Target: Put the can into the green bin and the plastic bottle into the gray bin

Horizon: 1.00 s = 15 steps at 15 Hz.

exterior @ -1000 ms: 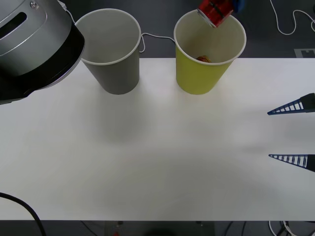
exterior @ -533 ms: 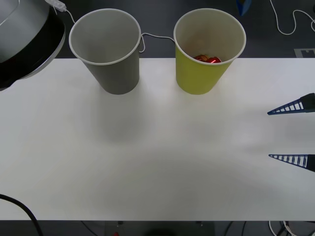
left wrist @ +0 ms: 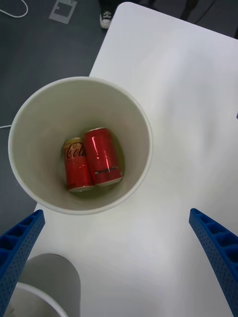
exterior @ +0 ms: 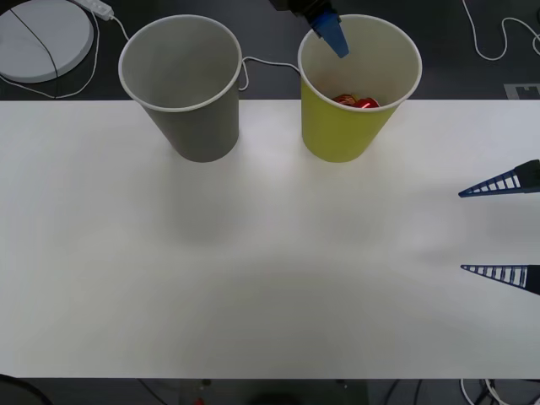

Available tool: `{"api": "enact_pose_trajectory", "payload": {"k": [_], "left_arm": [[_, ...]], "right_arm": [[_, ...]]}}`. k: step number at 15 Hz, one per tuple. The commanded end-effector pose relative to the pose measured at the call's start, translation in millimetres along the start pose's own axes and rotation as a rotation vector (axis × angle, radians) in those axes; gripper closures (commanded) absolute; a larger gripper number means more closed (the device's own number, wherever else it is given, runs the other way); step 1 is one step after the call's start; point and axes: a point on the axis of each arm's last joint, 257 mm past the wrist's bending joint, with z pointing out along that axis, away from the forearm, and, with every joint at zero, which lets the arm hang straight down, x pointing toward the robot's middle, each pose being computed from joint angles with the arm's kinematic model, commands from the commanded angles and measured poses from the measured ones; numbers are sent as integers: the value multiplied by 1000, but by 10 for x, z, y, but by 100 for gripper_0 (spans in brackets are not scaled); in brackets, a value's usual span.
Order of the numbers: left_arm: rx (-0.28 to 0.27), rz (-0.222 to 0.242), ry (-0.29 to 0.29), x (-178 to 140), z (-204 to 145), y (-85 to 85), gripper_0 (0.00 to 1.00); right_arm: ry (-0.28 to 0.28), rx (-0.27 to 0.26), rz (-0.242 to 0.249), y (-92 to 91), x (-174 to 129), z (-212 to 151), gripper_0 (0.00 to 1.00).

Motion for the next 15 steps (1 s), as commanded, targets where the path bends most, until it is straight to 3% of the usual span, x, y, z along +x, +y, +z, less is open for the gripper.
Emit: {"api": "enact_pose_trajectory", "payload": {"k": [1, 4, 6, 9, 15], "left_arm": [[20, 45, -8, 375, -173, 12, 0], [15, 51, -14, 822, -315, -13, 0], [-13, 52, -60, 1035, -452, -3, 0], [-39, 80, -86, 1451, -562, -19, 0], [-24, 151, -126, 2280, -657, -209, 0]], "right_arm": [[0, 0, 0, 0, 0, 0, 0], [0, 0, 0, 0, 0, 0, 0], [0, 0, 0, 0, 0, 0, 0], [0, 0, 0, 0, 0, 0, 0], [0, 0, 0, 0, 0, 0, 0]]}}
